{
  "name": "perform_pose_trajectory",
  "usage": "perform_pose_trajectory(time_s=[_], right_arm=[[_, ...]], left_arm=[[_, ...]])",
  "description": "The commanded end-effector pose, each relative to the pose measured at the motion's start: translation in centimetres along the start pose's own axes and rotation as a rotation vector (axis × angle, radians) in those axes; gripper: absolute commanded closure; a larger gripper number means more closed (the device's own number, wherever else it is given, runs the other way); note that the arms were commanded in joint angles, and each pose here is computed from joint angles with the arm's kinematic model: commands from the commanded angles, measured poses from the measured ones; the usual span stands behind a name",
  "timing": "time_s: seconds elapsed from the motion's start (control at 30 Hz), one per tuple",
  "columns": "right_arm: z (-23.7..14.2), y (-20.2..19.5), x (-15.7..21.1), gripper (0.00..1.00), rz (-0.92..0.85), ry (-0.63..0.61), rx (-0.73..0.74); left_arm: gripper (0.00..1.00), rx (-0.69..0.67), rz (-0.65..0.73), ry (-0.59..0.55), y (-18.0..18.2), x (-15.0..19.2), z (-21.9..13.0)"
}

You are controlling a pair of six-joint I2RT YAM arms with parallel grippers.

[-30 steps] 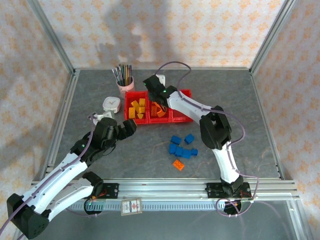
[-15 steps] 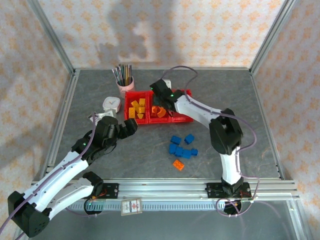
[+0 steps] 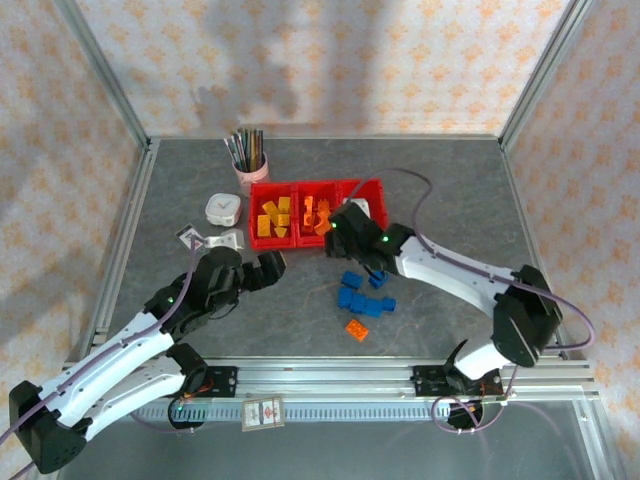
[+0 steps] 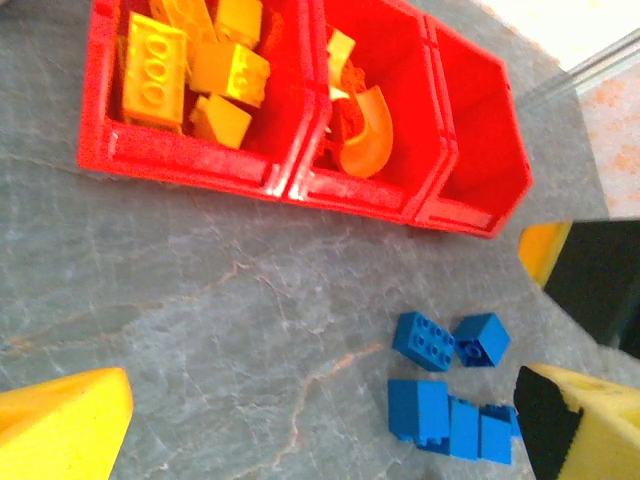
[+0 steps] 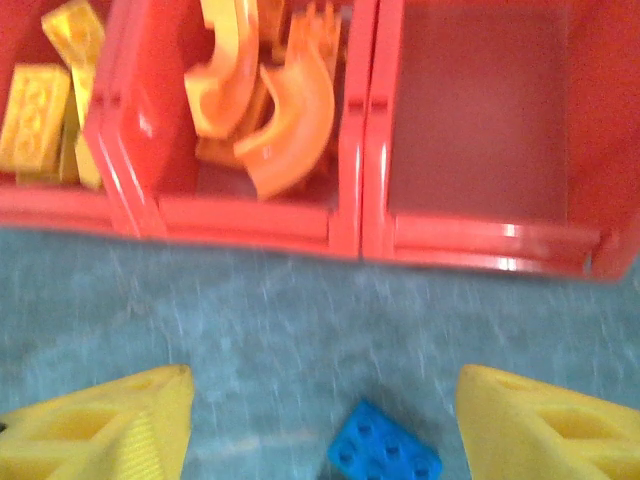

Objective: Sort the legos into containers by color
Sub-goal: Pick up the lego from the bottom-center of the table.

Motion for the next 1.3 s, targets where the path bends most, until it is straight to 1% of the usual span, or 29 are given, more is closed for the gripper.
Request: perform_pose_trajectory(time_s=[0.0,0.27,0.57,0.7,0.8,1.03,1.27], right_arm=[[-1.7,-2.0,3.0,0.30,-0.002,0.059,0.036],[-2.7,-3.5,10.6,0.27,-0.029,0.198,0.040],[-1.6,-4.8,16.5,0.25,-0.100,0.283,0.097],[-0.8,-5.3,17.5,0.25,-0.150,0.286,0.157],[-0.5,-5.3,18.0,0.27,-0.169,0.294,0.175],[0.3,-5.7,18.4,0.39,-0.195,0.299,0.216],[0.5,-5.8,17.9,0.51,-0.220,0.272,0.259]], left_arm=[[0.01,0.022,-0.032,-0.028,-0.3,0.6,0.1],[0.01,0.049,-0.054,-0.011,-0.8,2.9,0.3],[0.01,0.055,-0.064,-0.004,-1.1,4.4,0.5],[0.01,0.052,-0.074,-0.001,-1.0,4.8,0.7],[0.01,0.043,-0.075,0.002,-0.8,4.9,0.7],[0.01,0.031,-0.074,0.013,-0.6,5.2,0.9],[0.01,0.027,-0.073,0.010,-0.6,5.1,0.9]])
Point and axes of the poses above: each hand's point on the last joint's axis, 136 mm out from that joint toward the fingers, its own z axis out along the fingers, its own y axis along the line the jaws close on, x = y × z, the point moved 4 cm from there along -z, back along the fingers, and after that the axes turned 14 degrees about z, right-handed, at the moved point
